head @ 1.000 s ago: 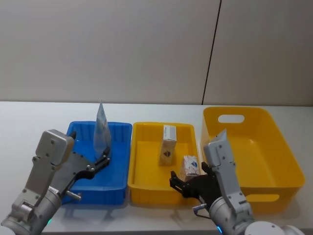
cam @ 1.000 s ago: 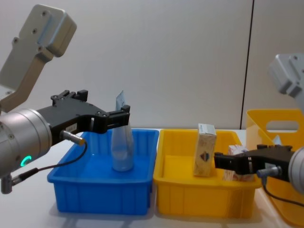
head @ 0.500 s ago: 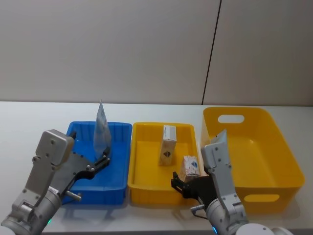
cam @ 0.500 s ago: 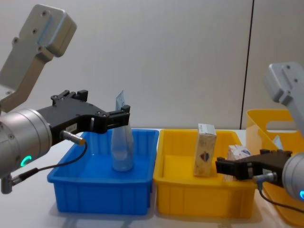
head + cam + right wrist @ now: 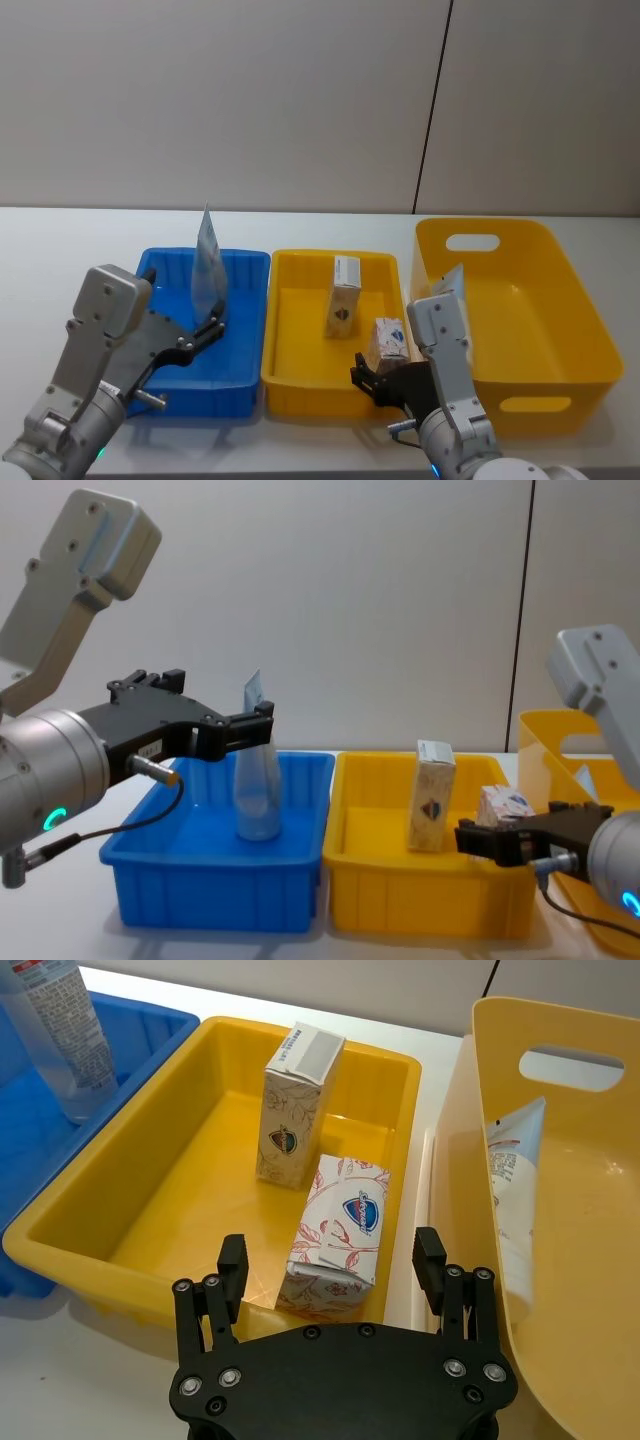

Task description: Bimanual collaborative sorting of washing and personal care products

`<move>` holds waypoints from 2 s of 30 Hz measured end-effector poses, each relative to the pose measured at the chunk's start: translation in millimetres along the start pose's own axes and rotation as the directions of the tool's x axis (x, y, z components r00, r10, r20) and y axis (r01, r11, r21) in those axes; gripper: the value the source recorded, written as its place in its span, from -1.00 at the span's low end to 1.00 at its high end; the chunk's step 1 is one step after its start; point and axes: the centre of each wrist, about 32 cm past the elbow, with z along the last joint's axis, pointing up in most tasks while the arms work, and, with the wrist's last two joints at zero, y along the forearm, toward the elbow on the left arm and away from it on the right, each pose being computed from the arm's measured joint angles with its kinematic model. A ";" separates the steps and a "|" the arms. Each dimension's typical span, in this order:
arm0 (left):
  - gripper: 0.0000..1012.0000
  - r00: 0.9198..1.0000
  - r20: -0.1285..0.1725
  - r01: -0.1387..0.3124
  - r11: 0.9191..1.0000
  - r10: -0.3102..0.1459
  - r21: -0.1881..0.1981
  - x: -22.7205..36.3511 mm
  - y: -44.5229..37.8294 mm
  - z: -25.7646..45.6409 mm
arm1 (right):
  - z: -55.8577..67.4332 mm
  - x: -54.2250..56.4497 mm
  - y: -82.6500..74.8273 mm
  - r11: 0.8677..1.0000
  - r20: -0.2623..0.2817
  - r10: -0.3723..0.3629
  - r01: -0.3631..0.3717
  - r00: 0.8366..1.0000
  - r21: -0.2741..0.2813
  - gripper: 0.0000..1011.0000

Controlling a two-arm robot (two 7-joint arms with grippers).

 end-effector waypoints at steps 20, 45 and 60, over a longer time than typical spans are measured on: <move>0.98 1.000 0.000 0.000 1.000 0.000 0.000 0.0 0.0 0.0 | -2.4 -1.6 2.4 1.000 0.005 -0.010 0.010 1.000 -0.004 0.28; 0.98 1.000 0.000 0.000 1.000 0.000 0.000 0.0 0.0 0.0 | 5.2 0.3 4.1 0.994 -0.029 0.012 -0.009 1.000 0.104 -0.37; 0.98 1.000 0.000 0.000 1.000 0.000 0.000 0.0 0.0 0.0 | 41.9 11.3 7.5 0.946 -0.148 0.054 -0.003 0.988 0.324 -0.37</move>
